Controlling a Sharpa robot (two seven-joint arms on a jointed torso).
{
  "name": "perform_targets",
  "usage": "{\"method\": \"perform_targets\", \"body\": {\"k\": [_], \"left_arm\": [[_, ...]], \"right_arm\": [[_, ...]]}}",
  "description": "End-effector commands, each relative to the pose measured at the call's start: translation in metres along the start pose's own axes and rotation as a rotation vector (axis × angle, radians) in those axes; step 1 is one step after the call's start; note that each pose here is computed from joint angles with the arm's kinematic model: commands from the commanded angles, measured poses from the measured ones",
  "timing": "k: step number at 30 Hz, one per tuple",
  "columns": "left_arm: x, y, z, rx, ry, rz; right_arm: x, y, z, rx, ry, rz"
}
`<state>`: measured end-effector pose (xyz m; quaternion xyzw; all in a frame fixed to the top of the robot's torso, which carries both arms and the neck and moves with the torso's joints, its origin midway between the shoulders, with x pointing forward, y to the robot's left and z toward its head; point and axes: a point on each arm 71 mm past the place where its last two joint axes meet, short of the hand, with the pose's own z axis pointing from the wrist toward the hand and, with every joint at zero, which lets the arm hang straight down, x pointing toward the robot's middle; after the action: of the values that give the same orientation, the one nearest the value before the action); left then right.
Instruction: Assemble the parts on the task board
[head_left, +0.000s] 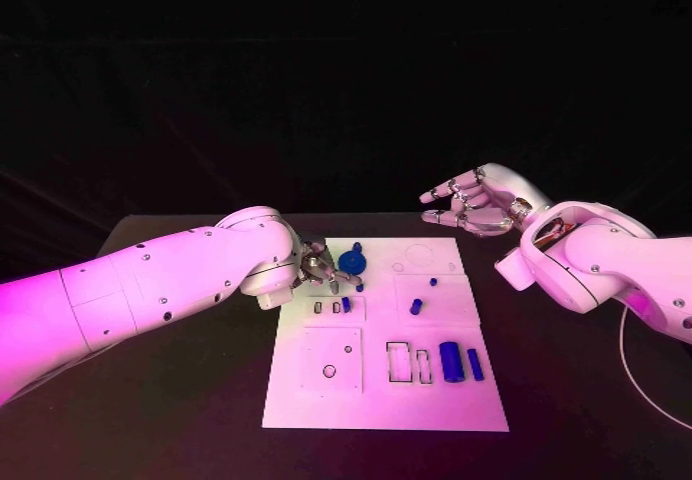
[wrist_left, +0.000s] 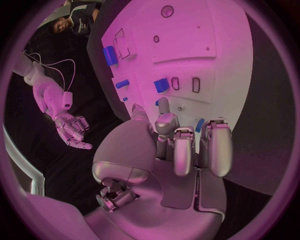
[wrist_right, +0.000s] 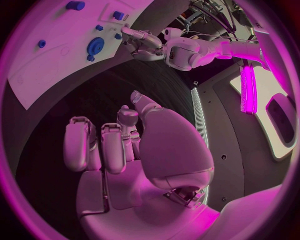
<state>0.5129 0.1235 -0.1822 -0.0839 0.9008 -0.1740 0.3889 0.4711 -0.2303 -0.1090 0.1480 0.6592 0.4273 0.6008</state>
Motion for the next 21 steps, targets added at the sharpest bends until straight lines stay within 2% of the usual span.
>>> {"method": "perform_targets", "body": {"k": [1,9,21], "left_arm": [[0.0021,-0.0010,0.0027,-0.028,0.039,0.091],[0.0044,-0.0048,0.0095,-0.043,0.062,0.118],[0.0093,-0.0108,0.0149,-0.047,0.086,0.141]], "right_arm": [[0.002,0.000,0.000,0.003,0.019,-0.013],[0.002,0.000,0.000,0.005,0.022,-0.016],[0.003,-0.001,0.001,0.008,0.027,-0.017]]}}
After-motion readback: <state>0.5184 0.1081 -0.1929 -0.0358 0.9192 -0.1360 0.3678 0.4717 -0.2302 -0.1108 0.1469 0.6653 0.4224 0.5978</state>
